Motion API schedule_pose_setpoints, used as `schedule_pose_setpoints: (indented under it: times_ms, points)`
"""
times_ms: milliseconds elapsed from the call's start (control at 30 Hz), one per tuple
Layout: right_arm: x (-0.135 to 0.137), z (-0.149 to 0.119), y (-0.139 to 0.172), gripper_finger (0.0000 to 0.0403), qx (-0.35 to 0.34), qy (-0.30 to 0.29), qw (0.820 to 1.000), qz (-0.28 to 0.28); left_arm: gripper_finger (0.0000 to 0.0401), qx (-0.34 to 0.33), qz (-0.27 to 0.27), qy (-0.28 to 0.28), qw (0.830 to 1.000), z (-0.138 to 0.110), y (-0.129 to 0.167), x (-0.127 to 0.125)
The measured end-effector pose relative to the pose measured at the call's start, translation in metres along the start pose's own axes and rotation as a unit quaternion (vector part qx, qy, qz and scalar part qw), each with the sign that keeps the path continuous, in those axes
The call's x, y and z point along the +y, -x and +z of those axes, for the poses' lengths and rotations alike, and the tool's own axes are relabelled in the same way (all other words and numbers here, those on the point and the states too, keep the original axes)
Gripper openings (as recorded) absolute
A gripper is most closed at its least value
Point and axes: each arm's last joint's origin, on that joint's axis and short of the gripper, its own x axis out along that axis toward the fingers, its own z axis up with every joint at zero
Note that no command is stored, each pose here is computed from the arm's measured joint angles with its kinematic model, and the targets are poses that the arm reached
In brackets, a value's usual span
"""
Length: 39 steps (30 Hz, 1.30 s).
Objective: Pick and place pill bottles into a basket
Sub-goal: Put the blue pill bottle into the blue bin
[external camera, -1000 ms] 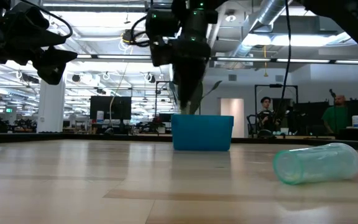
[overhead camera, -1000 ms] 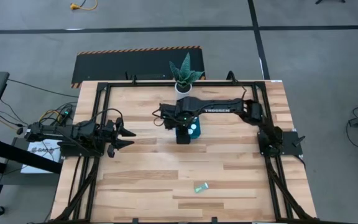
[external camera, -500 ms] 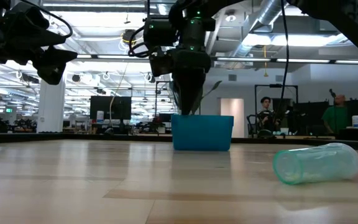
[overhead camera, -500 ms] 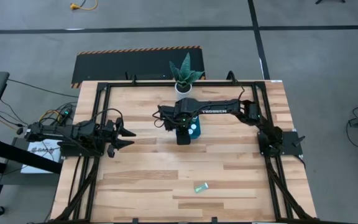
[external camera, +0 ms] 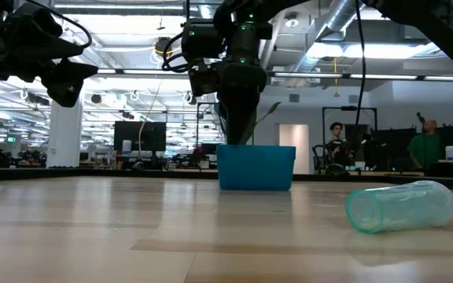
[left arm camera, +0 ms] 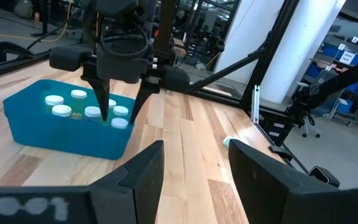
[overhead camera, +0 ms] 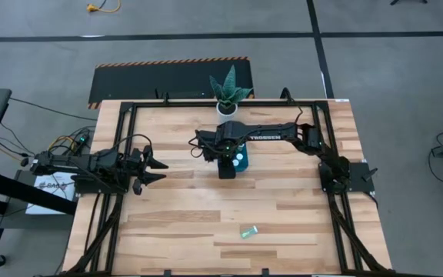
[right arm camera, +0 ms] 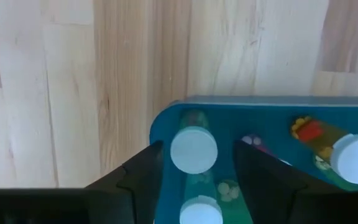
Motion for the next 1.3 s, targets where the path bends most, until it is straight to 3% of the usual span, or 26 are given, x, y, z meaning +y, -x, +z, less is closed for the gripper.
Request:
schedule_pose_setpoints:
  times_ms: [133,400,667,933,1067,1300]
  points:
    - [0.001,-0.001,0.008,0.0193,0.009,-0.001,1.0,0.001,0.017,0.0,0.0,0.0,1.0,0.0,0.0,0.0]
    - [0.015,0.01,0.068,0.0176,-0.037,0.002,0.999,-0.007,0.017,0.0,0.0,0.0,1.0,0.0,0.0,0.0]
    - [0.092,-0.004,0.102,0.0167,-0.021,0.068,0.997,0.012,0.017,0.0,0.0,0.0,1.0,0.0,0.0,0.0]
    - [0.18,-0.022,0.098,0.0166,-0.003,0.138,0.99,0.042,0.017,0.0,0.0,0.0,1.0,0.0,0.0,0.0]
    - [0.218,-0.028,0.082,0.0168,-0.001,0.168,0.984,0.059,0.017,0.0,0.0,0.0,1.0,0.0,0.0,0.0]
    - [0.246,-0.037,0.042,0.0173,0.018,0.159,0.983,0.088,0.017,0.0,0.0,0.0,1.0,0.0,0.0,0.0]
